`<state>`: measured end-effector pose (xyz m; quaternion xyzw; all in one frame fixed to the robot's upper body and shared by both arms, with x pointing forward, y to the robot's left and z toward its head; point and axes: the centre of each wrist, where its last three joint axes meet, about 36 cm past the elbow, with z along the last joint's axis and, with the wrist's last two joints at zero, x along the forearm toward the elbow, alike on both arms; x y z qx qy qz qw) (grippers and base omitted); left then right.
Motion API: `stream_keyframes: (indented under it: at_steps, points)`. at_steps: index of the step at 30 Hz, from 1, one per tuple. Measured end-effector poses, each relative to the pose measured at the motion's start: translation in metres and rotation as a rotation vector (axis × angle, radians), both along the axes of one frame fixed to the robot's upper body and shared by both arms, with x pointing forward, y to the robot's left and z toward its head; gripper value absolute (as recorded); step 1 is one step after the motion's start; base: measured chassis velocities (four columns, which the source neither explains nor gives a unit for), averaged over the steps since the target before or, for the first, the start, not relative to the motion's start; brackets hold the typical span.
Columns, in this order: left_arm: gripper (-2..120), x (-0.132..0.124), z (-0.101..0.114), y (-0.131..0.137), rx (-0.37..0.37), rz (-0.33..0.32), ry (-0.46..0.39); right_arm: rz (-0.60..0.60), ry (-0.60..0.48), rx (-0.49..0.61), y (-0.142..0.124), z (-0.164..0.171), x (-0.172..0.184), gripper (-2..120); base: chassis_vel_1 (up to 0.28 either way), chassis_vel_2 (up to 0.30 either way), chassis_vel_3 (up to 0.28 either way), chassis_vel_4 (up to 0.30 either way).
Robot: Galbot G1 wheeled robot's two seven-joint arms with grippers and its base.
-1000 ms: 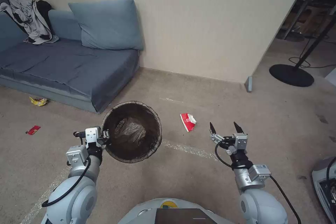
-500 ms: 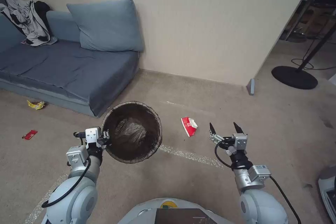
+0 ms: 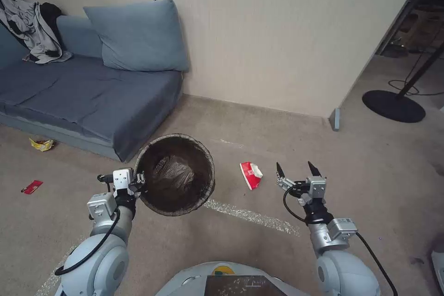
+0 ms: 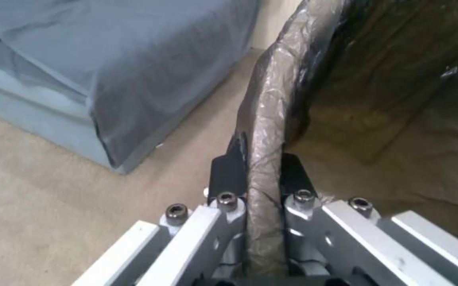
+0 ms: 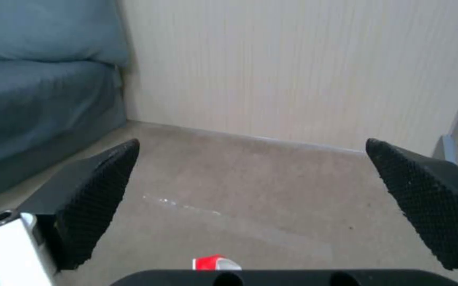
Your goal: Pick up the trash bin, then pick up the garbage from the floor and place it into the trash bin.
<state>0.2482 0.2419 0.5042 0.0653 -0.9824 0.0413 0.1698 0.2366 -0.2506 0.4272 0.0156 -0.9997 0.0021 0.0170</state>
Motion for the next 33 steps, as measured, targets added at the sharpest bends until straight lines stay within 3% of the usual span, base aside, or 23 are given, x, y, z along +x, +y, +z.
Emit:
stream_keyframes:
  at_steps: [25, 33]
  points:
    - [0, 0.001, 0.0, 0.001, -0.002, 0.002, -0.002, -0.015, 0.021, -0.019, -0.004, -0.01, 0.003, 100, -0.055, 0.056, 0.054, -0.055]
    - [0, 0.001, 0.002, 0.001, -0.007, -0.009, -0.005, 0.025, 0.09, -0.031, -0.027, -0.028, 0.044, 100, 0.0, 0.0, 0.0, 0.0]
